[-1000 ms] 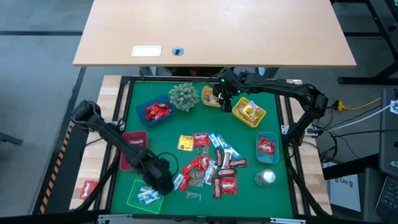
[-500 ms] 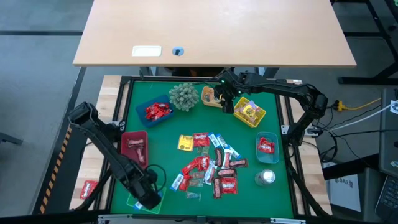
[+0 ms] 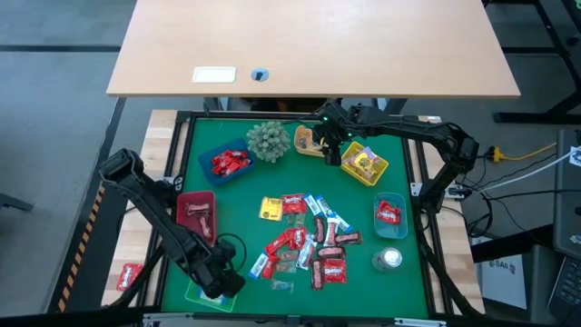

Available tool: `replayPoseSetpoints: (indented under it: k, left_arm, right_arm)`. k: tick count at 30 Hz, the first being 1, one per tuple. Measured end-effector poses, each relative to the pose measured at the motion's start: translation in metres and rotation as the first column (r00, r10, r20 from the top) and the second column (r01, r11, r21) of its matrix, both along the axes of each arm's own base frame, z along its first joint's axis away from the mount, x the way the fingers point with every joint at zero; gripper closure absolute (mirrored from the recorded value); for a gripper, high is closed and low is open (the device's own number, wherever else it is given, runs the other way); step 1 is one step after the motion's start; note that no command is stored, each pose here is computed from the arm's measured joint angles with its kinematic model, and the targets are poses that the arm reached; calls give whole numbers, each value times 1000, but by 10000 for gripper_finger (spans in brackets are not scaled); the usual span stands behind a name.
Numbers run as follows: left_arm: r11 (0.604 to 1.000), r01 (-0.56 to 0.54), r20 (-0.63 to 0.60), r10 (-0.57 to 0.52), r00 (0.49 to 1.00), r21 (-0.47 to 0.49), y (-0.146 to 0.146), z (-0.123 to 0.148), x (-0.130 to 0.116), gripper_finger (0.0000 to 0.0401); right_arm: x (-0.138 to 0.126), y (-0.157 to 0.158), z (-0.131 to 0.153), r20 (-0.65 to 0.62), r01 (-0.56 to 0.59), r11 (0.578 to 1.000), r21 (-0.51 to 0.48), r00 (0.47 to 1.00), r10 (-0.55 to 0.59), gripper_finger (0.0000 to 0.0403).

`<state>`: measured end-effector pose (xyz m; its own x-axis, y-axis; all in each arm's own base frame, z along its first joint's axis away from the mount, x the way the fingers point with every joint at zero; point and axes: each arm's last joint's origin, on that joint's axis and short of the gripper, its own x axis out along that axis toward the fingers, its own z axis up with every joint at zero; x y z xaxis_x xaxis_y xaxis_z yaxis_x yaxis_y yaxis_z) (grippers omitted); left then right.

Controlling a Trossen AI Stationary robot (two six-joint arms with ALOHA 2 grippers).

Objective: Sort candy
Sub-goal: Put the red chocolate into the blue bin

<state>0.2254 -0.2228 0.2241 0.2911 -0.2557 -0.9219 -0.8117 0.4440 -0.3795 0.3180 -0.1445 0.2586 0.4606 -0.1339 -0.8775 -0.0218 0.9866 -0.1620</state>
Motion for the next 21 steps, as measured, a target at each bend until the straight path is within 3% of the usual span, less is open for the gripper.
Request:
replayPoseSetpoints:
  k: [7, 13, 17, 21]
  left_arm:
    - [975, -175, 258, 135, 957, 140, 14, 5, 21, 238]
    - [950, -197, 420, 80, 904, 241, 30, 10, 45, 239]
    - [951, -118, 460, -28, 888, 287, 37, 9, 61, 240]
    - [976, 16, 381, -99, 919, 216, 40, 5, 65, 240]
  right_arm:
    - [-1, 1, -1, -15, 0, 1000, 7, 1000, 0, 203]
    - [-1, 1, -1, -15, 0, 1000, 7, 1000, 0, 203]
    - [-1, 1, -1, -17, 0, 1000, 8, 1000, 0, 203]
    - [-2, 1, -1, -18, 0, 1000, 8, 1000, 0, 203]
